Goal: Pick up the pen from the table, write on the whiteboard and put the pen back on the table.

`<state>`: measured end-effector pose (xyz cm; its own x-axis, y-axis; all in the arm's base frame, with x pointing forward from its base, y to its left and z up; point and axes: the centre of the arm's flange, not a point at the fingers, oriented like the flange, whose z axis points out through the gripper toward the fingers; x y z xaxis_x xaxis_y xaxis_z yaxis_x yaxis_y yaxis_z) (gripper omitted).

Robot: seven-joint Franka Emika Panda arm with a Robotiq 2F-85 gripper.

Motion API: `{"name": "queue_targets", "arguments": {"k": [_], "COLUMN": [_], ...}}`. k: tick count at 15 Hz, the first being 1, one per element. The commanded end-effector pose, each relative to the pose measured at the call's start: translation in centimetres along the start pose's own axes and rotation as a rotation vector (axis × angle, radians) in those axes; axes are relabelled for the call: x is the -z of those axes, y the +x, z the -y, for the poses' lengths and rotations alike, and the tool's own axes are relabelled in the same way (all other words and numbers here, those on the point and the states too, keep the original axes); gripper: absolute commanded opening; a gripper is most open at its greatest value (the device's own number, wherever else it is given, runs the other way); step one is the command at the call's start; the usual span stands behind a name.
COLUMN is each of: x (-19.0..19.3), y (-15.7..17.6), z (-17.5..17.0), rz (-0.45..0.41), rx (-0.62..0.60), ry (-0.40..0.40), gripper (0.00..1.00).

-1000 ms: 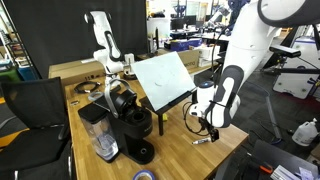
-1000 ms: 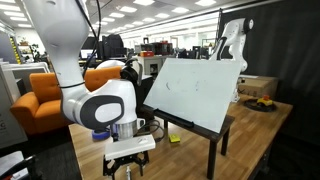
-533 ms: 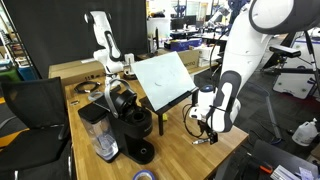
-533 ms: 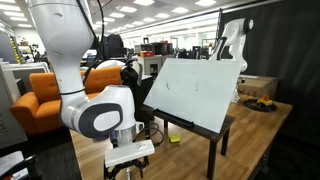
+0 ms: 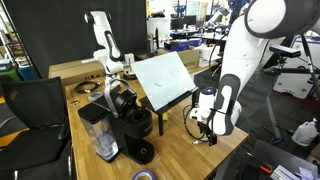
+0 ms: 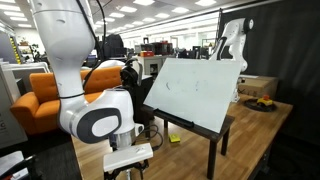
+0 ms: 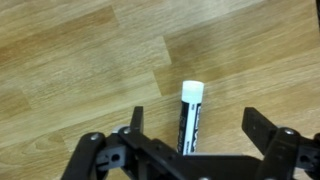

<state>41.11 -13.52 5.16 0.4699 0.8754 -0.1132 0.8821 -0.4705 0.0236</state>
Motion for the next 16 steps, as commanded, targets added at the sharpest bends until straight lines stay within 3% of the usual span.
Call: {"name": "queue_targets", "arguments": {"k": [1, 7, 8, 9, 16], "x": [-0.56, -0.83, -0.88, -0.95, -0.82], "y": [-0.4, -0.69, -0.7, -0.69, -0.49], "z": [0.25, 0.35, 0.37, 0.4, 0.78], "rz": [-0.033, -0.045, -0.046, -0.046, -0.045], "rx": [-0.02, -0.04, -0.043, -0.042, -0.04], "ry": [-0.018, -0.02, -0.022, -0.023, -0.021], "gripper": [1.0, 1.0, 0.92, 0.74, 0.25]}}
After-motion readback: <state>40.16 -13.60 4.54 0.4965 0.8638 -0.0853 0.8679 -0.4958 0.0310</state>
